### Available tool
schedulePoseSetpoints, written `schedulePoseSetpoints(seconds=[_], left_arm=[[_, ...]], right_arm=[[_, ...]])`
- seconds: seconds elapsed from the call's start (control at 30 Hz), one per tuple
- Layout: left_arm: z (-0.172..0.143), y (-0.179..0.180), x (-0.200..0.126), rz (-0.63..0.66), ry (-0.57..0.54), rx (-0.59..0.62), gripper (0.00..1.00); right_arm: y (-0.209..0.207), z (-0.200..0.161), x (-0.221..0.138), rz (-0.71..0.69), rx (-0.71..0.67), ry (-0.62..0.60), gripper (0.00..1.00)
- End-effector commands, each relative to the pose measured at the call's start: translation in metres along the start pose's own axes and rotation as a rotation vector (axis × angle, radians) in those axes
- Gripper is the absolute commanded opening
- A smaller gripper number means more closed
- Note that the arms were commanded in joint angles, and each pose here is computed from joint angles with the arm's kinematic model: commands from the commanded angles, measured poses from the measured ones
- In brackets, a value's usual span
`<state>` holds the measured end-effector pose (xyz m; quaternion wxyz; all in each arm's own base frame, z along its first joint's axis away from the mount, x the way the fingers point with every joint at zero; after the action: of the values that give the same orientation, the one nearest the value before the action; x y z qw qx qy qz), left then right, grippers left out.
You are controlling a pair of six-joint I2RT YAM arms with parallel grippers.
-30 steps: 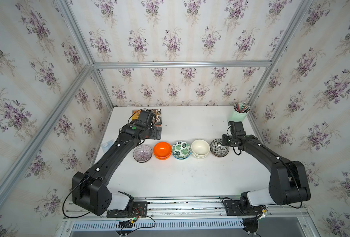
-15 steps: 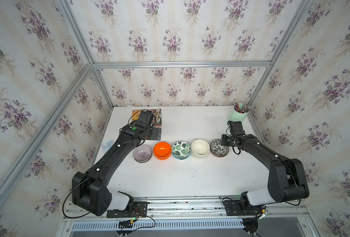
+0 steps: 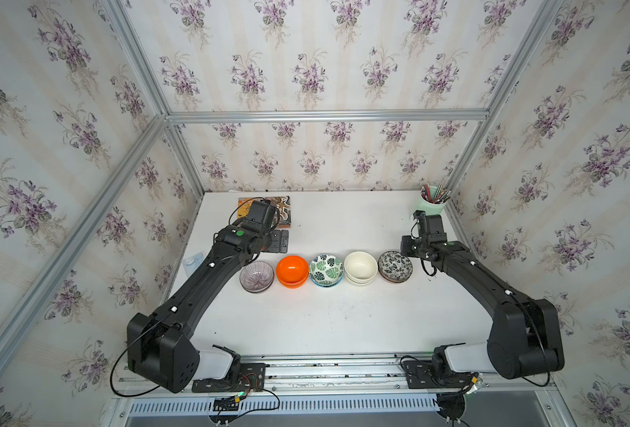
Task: Stack the bowls
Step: Adjust the bowl on the bowl, then reset both arms
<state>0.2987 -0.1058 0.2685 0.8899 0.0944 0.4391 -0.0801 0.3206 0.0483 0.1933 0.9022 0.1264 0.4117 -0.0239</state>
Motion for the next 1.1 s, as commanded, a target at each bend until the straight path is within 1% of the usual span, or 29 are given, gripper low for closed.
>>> schedulePoseSetpoints(seconds=[0.0,0.1,0.2,0.27,0.3,0.37,0.47,0.57,0.63,0.77,1.07], left_arm=[[0.004,0.012,0.004,0.082,-0.042,-0.004,1.0],[0.005,0.021,0.009,0.112,-0.06,-0.037,1.0],[0.004,0.024,0.013,0.141,-0.086,-0.055,1.0],[0.003,0.024,0.012,0.137,-0.104,-0.066,1.0],[0.002,0.024,0.012,0.134,-0.11,-0.072,1.0],[0.001,0.023,0.011,0.126,-0.125,-0.079,1.0],[0.003,0.023,0.011,0.119,-0.13,-0.083,1.0],[0.003,0.022,0.012,0.115,-0.13,-0.081,1.0],[0.003,0.022,0.012,0.118,-0.128,-0.079,1.0],[0.001,0.023,0.012,0.133,-0.118,-0.067,1.0],[0.001,0.023,0.016,0.135,-0.112,-0.064,1.0]], right_arm=[[0.003,0.018,-0.009,0.018,0.008,-0.133,1.0],[-0.002,0.027,-0.015,-0.003,0.015,-0.223,1.0],[-0.016,0.031,-0.021,-0.012,0.035,-0.332,1.0],[-0.027,0.024,-0.025,-0.006,0.037,-0.414,1.0],[-0.031,0.022,-0.029,-0.006,0.041,-0.476,1.0],[-0.042,0.011,-0.027,-0.037,0.062,-0.534,1.0],[-0.05,0.002,-0.013,-0.068,0.073,-0.531,1.0],[-0.053,-0.006,0.0,-0.054,0.061,-0.555,1.0],[-0.055,-0.008,0.003,-0.055,0.055,-0.593,1.0],[-0.057,-0.011,0.008,-0.051,0.041,-0.613,1.0],[-0.052,-0.021,0.011,0.043,-0.014,-0.661,1.0]])
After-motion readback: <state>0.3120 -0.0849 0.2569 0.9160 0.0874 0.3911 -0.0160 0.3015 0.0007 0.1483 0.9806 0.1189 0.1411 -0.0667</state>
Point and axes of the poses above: each gripper's point midway between its finger pads, its own x axis out along the fingers, its own y axis along the line the jaws close on, z = x × y, the point moved 8 cm from there along -x, back along the fingers, and after that the axes turned 10 degrees about x, right-handed, at the moved point
